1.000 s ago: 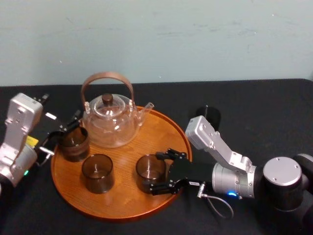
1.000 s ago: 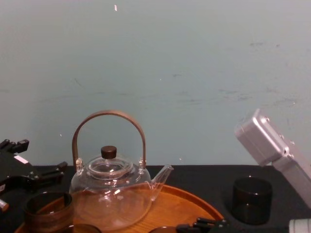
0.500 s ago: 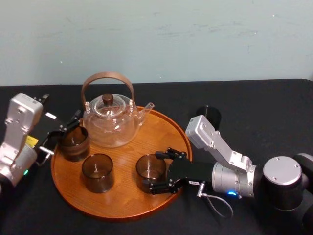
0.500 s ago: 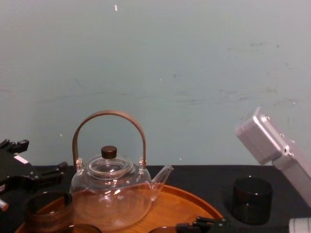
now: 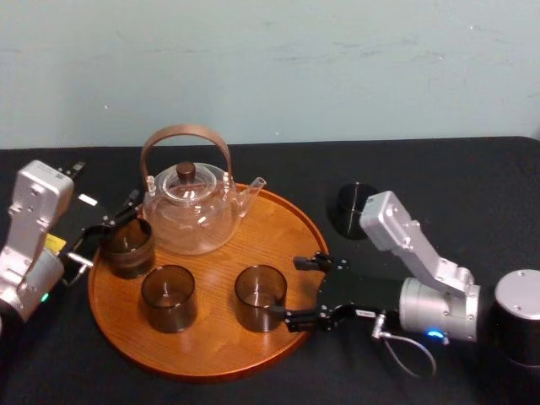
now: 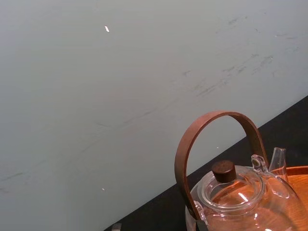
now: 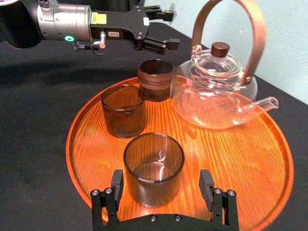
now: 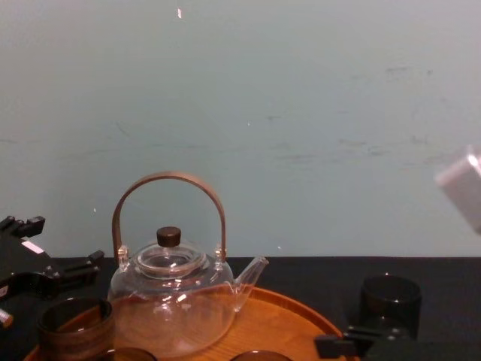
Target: Pick up the glass from the table and place it on the tray.
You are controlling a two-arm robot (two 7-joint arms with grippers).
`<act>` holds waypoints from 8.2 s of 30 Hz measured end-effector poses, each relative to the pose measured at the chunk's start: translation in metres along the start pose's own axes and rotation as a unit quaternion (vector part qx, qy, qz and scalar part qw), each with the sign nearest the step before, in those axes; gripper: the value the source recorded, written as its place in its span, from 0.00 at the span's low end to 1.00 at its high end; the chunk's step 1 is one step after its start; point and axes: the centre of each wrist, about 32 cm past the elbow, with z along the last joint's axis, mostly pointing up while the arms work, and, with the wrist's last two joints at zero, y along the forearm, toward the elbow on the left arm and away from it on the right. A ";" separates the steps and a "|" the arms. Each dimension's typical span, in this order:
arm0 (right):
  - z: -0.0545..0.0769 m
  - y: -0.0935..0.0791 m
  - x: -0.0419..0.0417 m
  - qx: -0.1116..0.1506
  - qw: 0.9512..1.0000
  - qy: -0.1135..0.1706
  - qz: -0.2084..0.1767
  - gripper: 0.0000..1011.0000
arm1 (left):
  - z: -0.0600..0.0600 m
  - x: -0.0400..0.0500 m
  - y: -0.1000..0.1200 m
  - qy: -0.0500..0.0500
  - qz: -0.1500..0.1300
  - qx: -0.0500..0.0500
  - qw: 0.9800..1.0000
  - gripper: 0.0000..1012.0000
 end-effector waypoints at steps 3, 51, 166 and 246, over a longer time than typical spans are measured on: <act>-0.001 -0.011 -0.0007 0.000 1.000 0.004 -0.004 0.99 | 0.000 0.0000 0.000 0.000 0.000 0.000 1.000 0.99; -0.006 -0.044 0.0393 -0.035 0.964 0.088 -0.247 0.99 | 0.000 0.0000 0.000 0.000 0.000 0.000 1.000 0.99; 0.045 0.002 0.0482 0.006 0.995 -0.022 -0.092 0.89 | 0.000 0.0000 0.000 0.000 0.000 0.000 1.000 0.99; 0.018 0.049 0.0501 -0.029 0.997 -0.007 -0.070 0.99 | 0.000 0.0000 0.000 0.000 0.000 0.000 1.000 0.99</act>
